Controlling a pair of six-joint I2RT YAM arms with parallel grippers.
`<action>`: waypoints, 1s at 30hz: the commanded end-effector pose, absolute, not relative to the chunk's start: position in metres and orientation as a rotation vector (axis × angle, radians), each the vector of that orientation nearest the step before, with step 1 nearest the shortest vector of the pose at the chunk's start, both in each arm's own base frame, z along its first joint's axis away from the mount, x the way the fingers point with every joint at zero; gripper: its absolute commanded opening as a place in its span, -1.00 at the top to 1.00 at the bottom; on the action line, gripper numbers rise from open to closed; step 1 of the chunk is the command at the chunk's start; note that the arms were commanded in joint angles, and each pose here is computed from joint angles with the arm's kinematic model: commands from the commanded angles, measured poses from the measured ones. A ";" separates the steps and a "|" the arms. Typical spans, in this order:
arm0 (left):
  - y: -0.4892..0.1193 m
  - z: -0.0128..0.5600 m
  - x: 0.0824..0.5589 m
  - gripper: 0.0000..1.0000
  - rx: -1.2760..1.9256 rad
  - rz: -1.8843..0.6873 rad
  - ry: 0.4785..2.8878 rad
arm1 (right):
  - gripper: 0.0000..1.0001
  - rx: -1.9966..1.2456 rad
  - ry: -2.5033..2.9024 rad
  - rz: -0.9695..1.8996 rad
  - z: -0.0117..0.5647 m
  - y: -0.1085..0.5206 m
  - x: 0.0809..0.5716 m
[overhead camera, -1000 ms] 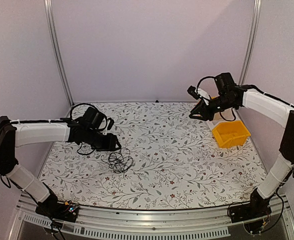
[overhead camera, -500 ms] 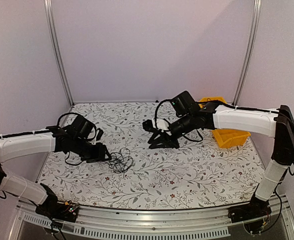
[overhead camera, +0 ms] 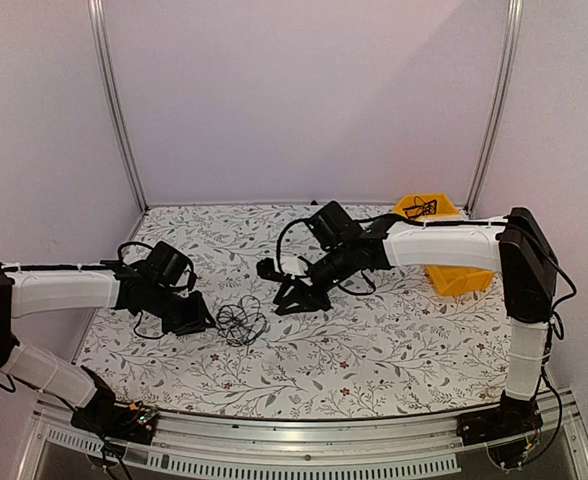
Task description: Untangle the cables
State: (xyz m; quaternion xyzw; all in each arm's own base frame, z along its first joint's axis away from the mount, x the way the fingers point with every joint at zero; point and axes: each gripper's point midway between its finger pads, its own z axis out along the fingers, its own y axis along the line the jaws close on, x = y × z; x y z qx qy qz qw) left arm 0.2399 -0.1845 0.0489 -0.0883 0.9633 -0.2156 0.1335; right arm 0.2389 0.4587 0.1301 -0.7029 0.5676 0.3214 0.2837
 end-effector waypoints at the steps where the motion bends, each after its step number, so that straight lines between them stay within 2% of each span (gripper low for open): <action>1: -0.181 0.043 0.253 0.45 -0.367 -0.605 2.779 | 0.45 -1.877 1.547 0.860 0.125 0.458 0.233; 17: -0.169 0.012 0.288 0.45 -0.507 -0.470 2.783 | 0.44 -1.833 1.604 0.796 0.124 0.449 0.241; 19: -0.170 0.012 0.296 0.51 -0.497 -0.463 2.766 | 0.44 -1.830 1.609 0.794 0.124 0.448 0.241; 25: -0.178 0.029 0.324 0.95 -0.399 -0.455 2.712 | 0.44 -1.819 1.616 0.784 0.125 0.448 0.245; 30: -0.210 0.075 0.341 1.00 -0.053 -0.563 2.619 | 0.44 -1.756 1.614 0.802 0.148 0.448 0.258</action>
